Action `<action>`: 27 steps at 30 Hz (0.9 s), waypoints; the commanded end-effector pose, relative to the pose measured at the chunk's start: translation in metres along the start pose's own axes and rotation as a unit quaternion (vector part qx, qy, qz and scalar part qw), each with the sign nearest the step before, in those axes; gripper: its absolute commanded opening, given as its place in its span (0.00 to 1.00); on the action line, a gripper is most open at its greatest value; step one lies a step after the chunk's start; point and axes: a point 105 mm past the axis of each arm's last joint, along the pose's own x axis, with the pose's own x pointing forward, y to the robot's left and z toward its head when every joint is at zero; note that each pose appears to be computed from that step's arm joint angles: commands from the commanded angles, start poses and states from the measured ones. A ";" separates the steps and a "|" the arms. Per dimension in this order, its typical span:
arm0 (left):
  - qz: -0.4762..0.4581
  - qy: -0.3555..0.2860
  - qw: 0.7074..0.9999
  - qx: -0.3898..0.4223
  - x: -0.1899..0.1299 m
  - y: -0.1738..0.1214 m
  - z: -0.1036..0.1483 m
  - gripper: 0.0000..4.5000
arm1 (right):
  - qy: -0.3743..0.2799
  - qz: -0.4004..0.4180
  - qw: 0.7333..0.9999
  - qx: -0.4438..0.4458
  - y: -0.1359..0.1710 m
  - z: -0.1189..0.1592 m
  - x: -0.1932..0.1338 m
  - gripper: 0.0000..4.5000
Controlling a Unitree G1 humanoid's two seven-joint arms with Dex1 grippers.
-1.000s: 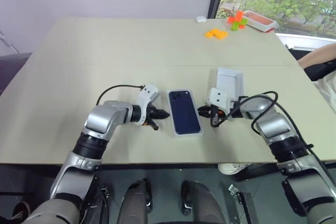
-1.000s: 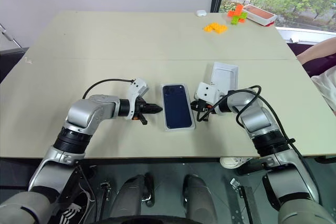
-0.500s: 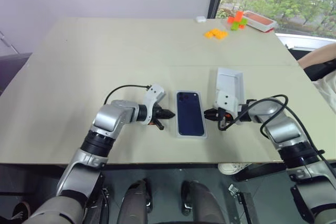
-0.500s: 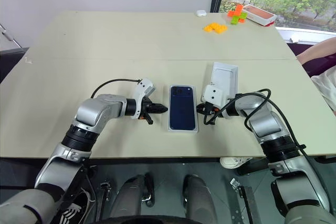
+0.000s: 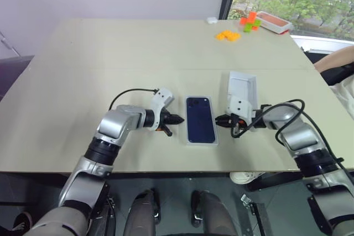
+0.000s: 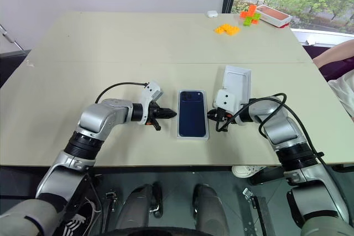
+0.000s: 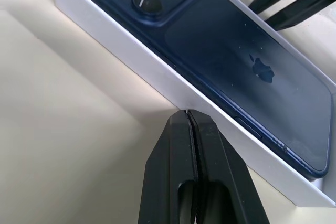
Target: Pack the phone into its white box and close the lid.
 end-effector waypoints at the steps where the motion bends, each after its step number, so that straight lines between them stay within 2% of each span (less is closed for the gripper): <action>1: 0.000 -0.039 0.999 0.033 -0.020 -0.002 0.019 0.02 | -0.024 -0.035 0.999 -0.025 -0.021 0.023 -0.025 0.11; 5: 0.037 -0.075 0.996 0.044 -0.044 0.011 0.034 0.02 | -0.055 -0.067 0.996 -0.011 -0.040 0.046 -0.044 0.11; 8: 0.064 -0.117 0.989 0.061 -0.060 0.022 0.050 0.02 | -0.069 -0.127 0.988 0.051 -0.063 0.057 -0.045 0.11; 11: 0.080 -0.149 0.984 0.060 -0.072 0.031 0.059 0.02 | -0.059 -0.172 0.976 0.119 -0.081 0.057 -0.040 0.11; 13: 0.080 -0.159 0.983 0.055 -0.078 0.034 0.061 0.02 | -0.055 -0.171 0.972 0.149 -0.084 0.056 -0.038 0.11; 14: 0.076 -0.160 0.983 0.045 -0.080 0.036 0.060 0.06 | -0.053 -0.175 0.969 0.169 -0.088 0.055 -0.039 0.11; 17: 0.098 -0.173 0.979 0.050 -0.087 0.044 0.060 0.28 | -0.039 -0.207 0.956 0.202 -0.101 0.050 -0.042 0.28; 18: 0.104 -0.174 0.978 0.056 -0.088 0.046 0.059 0.42 | -0.032 -0.217 0.952 0.212 -0.104 0.048 -0.042 0.41; 22: 0.096 -0.175 0.979 0.053 -0.089 0.043 0.056 0.84 | -0.018 -0.221 0.939 0.264 -0.109 0.043 -0.038 0.85; 24: 0.091 -0.174 0.979 0.049 -0.090 0.042 0.055 0.84 | -0.010 -0.226 0.931 0.287 -0.111 0.041 -0.037 0.85; 27: 0.103 -0.184 0.976 0.053 -0.091 0.045 0.057 0.84 | -0.005 -0.236 0.904 0.357 -0.118 0.043 -0.037 0.85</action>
